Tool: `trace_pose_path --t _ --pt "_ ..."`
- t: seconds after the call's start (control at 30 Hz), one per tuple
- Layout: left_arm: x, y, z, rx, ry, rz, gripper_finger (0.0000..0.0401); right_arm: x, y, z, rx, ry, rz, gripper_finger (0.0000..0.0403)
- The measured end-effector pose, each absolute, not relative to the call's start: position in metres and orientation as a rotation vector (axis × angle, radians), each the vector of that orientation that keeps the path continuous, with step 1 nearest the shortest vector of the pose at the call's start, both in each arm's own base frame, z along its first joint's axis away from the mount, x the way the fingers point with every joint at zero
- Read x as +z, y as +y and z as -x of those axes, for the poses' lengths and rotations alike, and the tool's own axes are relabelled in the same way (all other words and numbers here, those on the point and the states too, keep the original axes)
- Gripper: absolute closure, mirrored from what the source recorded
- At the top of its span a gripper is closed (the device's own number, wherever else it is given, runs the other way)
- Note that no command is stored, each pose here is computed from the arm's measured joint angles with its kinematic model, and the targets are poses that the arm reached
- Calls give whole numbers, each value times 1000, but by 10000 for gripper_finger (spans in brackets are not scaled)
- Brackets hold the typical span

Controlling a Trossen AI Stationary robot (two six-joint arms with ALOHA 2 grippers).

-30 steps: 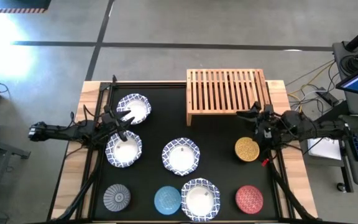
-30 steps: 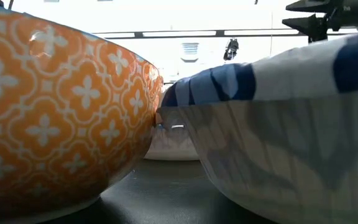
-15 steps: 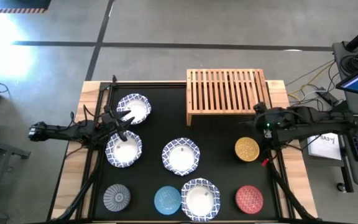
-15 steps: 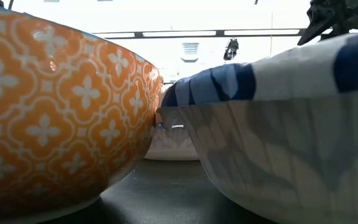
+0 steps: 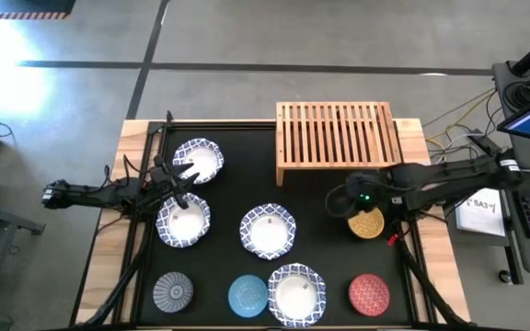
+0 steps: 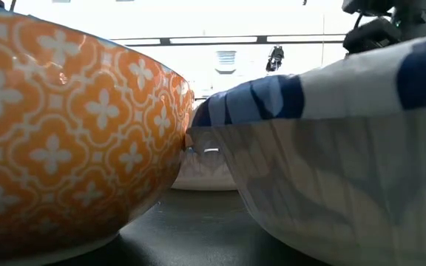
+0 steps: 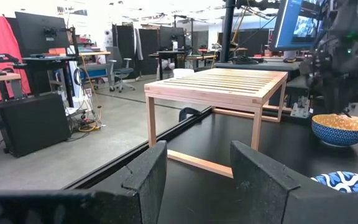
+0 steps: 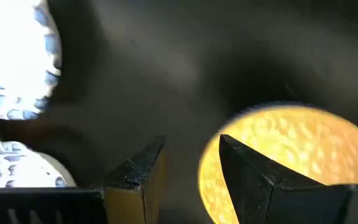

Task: Place and stack bowls onto a shelf
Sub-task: Put the yellow bowl on the shelf

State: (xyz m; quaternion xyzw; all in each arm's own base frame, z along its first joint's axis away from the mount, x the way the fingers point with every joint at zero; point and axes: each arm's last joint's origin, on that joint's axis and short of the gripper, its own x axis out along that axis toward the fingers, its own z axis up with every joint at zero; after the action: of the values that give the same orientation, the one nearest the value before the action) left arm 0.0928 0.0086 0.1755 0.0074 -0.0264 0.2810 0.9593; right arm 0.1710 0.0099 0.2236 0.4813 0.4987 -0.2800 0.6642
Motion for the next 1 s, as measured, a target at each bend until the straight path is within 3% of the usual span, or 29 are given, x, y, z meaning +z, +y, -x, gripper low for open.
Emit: trace_pose_path --t 0.57,1.0 --pt "175 9 -93 570 -47 -18 242 202 39 -179 -737 1301 -1143 262" --pt "175 9 -93 570 -46 -18 242 170 54 -197 -754 1438 -986 262"
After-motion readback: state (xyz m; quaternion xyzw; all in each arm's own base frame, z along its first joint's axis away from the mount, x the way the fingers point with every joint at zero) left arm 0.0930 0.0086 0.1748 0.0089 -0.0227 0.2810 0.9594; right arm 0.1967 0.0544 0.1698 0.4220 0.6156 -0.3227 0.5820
